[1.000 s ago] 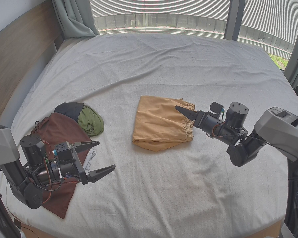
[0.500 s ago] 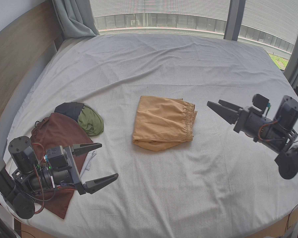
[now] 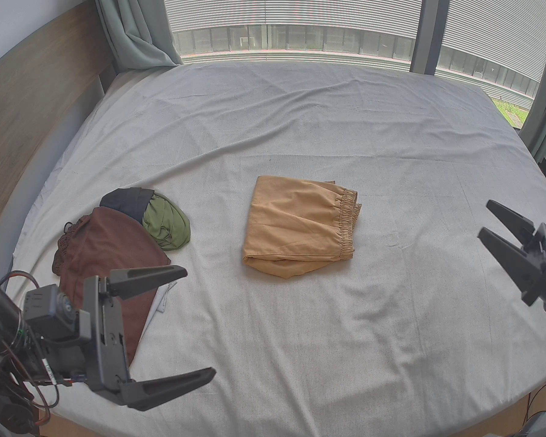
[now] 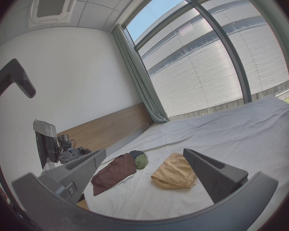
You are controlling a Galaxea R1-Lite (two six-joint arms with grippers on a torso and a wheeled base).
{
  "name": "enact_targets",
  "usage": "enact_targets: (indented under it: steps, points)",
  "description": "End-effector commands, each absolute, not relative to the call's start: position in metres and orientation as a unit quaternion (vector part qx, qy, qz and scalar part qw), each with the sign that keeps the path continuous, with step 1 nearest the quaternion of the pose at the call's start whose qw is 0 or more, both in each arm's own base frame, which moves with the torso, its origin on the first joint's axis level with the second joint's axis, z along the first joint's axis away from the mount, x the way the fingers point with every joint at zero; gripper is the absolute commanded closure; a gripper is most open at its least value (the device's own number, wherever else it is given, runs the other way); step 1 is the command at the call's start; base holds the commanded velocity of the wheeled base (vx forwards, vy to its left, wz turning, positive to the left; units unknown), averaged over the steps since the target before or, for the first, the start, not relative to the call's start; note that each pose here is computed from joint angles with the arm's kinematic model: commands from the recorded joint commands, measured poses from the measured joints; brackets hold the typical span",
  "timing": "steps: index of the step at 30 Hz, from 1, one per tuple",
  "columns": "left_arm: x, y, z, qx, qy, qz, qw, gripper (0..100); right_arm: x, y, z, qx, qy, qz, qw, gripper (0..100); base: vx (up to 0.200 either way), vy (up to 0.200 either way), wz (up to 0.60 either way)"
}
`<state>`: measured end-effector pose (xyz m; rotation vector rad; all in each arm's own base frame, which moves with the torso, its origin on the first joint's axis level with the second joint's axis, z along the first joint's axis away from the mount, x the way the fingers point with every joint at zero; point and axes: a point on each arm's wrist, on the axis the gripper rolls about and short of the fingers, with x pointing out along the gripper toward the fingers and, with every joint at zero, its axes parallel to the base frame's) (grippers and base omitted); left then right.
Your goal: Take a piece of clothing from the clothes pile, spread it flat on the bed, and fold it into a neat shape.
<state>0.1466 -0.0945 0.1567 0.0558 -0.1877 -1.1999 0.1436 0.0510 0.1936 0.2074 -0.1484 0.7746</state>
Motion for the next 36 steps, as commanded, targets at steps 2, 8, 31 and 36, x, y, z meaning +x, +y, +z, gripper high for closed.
enact_targets:
  steps: [2,8,31,36]
  points:
    - [0.103,-0.076,0.177,0.018,-0.151,-0.558,0.816,0,0.077,0.025,0.201,0.083,-0.131,0.339,0.928,0,0.000,0.000,0.00]
    - [0.068,-0.053,0.178,0.011,-0.167,-0.513,0.842,0,0.023,0.014,0.185,0.073,-0.132,0.319,0.936,0,0.000,0.000,0.00]
    - [-0.005,-0.009,0.135,0.024,-0.133,-0.306,0.942,0,-0.024,0.006,0.092,0.007,-0.073,0.139,0.988,0,0.000,0.000,0.00]
    - [-0.013,-0.009,0.126,0.027,-0.131,-0.284,0.949,0,-0.024,0.005,0.093,0.006,-0.080,0.112,0.991,0,0.000,0.000,0.00]
